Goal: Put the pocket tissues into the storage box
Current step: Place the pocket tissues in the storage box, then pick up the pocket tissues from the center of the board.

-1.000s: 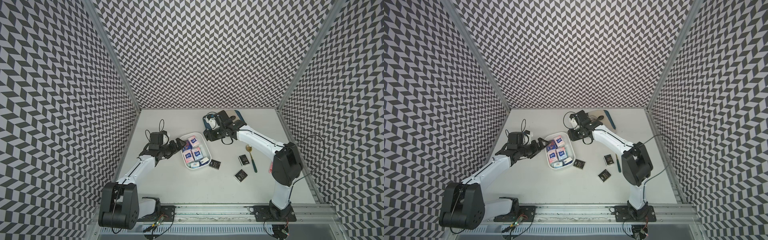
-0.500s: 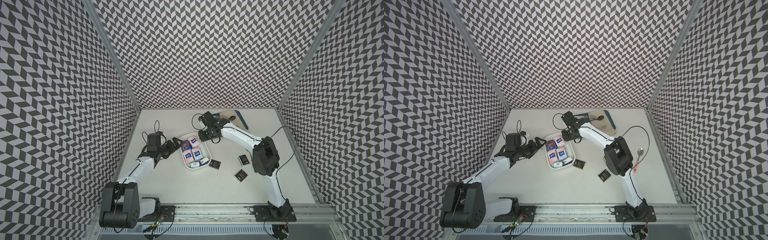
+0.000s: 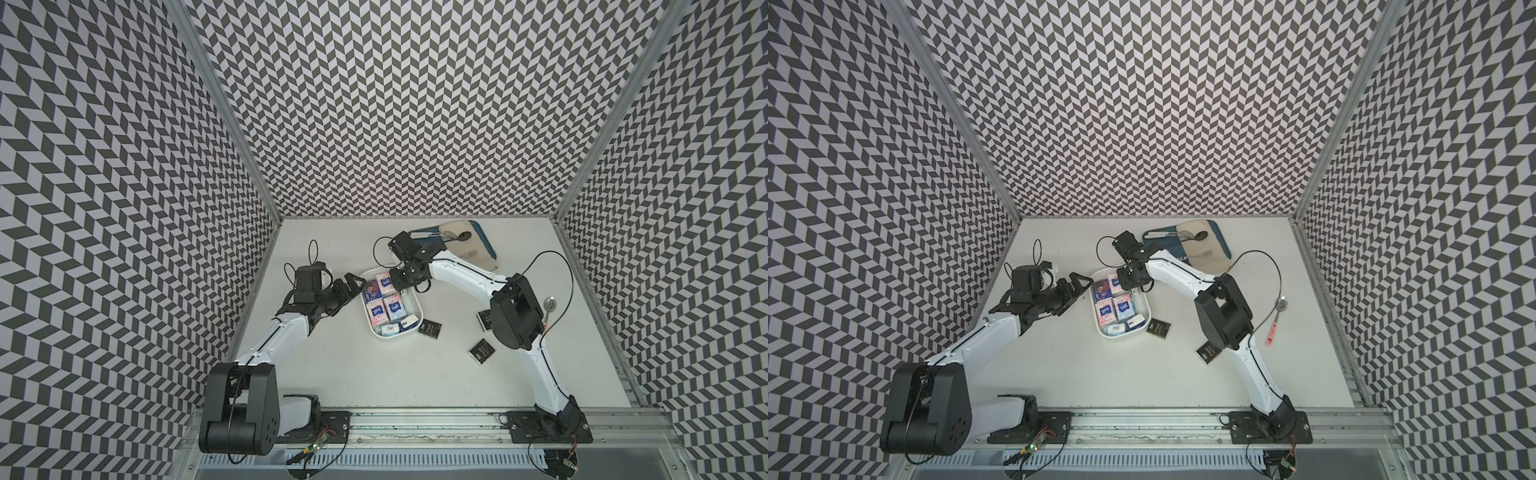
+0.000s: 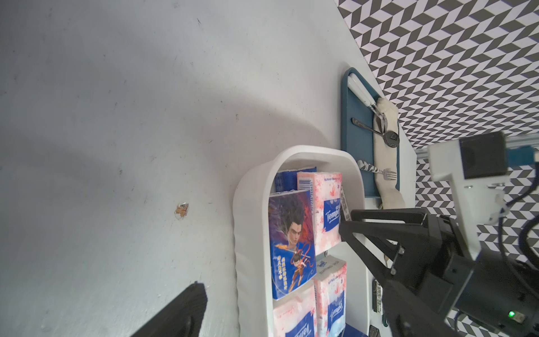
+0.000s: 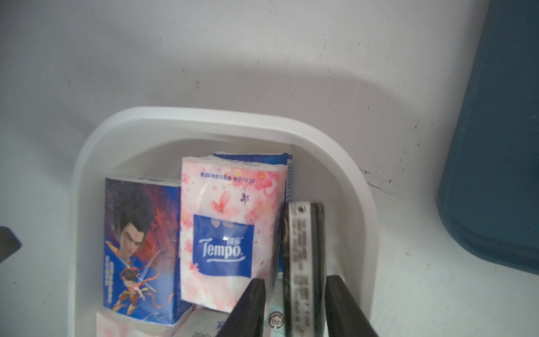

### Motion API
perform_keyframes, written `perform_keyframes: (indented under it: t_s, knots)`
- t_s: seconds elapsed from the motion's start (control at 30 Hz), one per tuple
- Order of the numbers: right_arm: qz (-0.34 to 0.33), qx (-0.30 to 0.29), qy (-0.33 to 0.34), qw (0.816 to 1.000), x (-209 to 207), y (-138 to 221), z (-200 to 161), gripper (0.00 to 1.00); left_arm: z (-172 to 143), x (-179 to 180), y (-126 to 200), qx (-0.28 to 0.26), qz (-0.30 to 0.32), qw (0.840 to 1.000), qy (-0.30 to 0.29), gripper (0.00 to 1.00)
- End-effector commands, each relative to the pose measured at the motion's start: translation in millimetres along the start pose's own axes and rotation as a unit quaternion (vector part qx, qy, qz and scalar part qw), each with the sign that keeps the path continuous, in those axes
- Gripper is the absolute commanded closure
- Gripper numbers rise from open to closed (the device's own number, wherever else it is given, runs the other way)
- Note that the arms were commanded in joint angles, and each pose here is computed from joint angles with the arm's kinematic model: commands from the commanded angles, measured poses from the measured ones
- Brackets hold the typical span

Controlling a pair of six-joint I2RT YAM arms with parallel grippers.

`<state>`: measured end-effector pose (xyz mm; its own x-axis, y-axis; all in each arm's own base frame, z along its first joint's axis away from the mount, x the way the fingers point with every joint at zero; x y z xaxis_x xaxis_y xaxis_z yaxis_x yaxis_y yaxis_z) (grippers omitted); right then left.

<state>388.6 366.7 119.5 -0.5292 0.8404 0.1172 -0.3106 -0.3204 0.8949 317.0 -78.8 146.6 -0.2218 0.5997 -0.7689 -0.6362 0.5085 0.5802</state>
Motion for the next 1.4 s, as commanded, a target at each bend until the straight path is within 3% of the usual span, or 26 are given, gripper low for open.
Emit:
perform_keyframes:
  t_s: [0.0,0.33,0.63,0.93,1.03,1.23,1.37]
  knots:
    - [-0.014,-0.022,-0.002,1.0,0,6,12,0.58,1,-3,0,0.0,-0.014,1.0,-0.005,0.0]
    - [-0.002,-0.104,0.01,0.995,5,79,40,0.52,2,-19,5,0.012,-0.039,0.999,-0.015,0.0]
    - [0.062,-0.101,0.062,0.991,-8,117,-20,0.49,-19,-39,5,0.076,-0.069,0.994,-0.038,0.0]
    - [0.092,-0.012,0.072,0.993,-25,94,-119,0.49,-24,-38,8,0.079,-0.055,0.994,-0.046,0.0]
    - [0.095,-0.005,0.073,0.993,-27,85,-132,0.47,-23,-39,8,0.081,-0.053,0.994,-0.048,0.0]
    - [0.098,-0.004,0.092,0.991,-26,69,-136,0.28,-21,-41,10,0.08,-0.049,0.994,-0.055,0.0]
    - [0.091,0.006,0.112,0.99,-24,59,-140,0.25,-23,-40,11,0.079,-0.048,0.994,-0.055,0.0]
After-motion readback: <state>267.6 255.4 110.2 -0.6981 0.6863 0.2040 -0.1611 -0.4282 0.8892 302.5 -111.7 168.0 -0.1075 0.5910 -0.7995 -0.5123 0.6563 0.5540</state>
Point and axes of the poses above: each gripper's point midway between its finger pads, its own y axis back along the fingers, its own x axis along the line the jaws close on, z = x × y, the point moved 4 cm from there along y, back along the fingers, and after that the axes turned 7 degrees about y, right-handed, at the moved point
